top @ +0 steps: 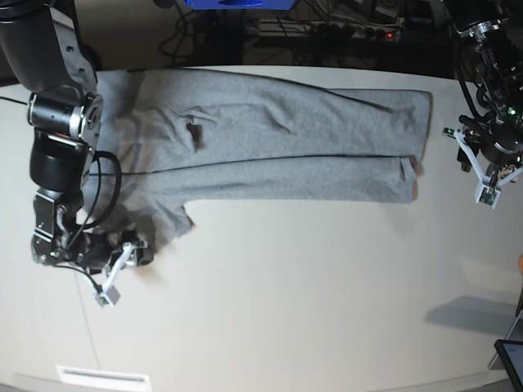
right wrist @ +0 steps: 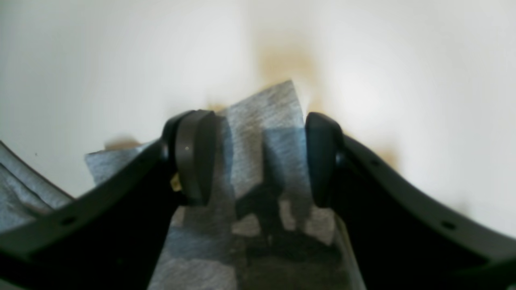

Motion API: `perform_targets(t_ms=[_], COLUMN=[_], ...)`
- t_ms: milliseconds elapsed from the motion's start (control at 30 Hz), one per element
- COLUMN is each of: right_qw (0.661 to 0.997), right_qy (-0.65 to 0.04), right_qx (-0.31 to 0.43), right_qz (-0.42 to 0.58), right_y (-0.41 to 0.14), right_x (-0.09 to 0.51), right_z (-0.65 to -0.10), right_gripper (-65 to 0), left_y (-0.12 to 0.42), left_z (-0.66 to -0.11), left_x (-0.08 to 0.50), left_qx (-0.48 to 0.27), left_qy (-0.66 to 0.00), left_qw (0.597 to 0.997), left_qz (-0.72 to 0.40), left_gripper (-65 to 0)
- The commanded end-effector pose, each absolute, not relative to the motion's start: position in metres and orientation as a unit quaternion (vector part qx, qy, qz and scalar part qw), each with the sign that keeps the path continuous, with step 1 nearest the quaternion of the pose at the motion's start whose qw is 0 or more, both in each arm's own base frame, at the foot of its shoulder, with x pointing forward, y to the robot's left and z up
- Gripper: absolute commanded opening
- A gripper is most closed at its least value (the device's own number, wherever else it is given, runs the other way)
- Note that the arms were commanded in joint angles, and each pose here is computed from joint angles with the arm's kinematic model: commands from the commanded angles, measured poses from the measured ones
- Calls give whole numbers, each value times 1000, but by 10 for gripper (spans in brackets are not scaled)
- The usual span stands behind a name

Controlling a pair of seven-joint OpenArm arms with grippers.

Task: Fold the T-shirt properly
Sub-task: 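Move the right gripper to the protruding sleeve and grasp it, then fold the held sleeve over onto the shirt body with the right gripper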

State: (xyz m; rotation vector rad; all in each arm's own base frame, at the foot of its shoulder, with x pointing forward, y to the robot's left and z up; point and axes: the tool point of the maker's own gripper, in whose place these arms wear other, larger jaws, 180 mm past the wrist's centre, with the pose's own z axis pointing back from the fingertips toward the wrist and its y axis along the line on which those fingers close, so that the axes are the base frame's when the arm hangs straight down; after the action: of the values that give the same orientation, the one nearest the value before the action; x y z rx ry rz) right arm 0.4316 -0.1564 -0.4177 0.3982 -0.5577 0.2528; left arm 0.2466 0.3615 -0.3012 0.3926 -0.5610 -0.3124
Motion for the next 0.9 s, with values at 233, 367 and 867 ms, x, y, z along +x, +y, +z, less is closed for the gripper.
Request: perform_targets(t_ms=[233, 367, 867], right_qw=[947, 947, 935], right_qy=[-228, -228, -281], right_qx=[181, 182, 119], right_qz=[135, 134, 183], right_y=[-161, -161, -179], right_x=[413, 414, 407], right_z=[-434, -433, -364], right_gripper=[-538, -633, -650], left_y=[366, 364, 363], left_z=[-289, -291, -292], left_x=[253, 252, 252], left_qx=[205, 201, 200], left_qy=[-288, -288, -288], left_qw=[923, 924, 924], left_qz=[-155, -154, -152], left_gripper=[-361, -361, -361])
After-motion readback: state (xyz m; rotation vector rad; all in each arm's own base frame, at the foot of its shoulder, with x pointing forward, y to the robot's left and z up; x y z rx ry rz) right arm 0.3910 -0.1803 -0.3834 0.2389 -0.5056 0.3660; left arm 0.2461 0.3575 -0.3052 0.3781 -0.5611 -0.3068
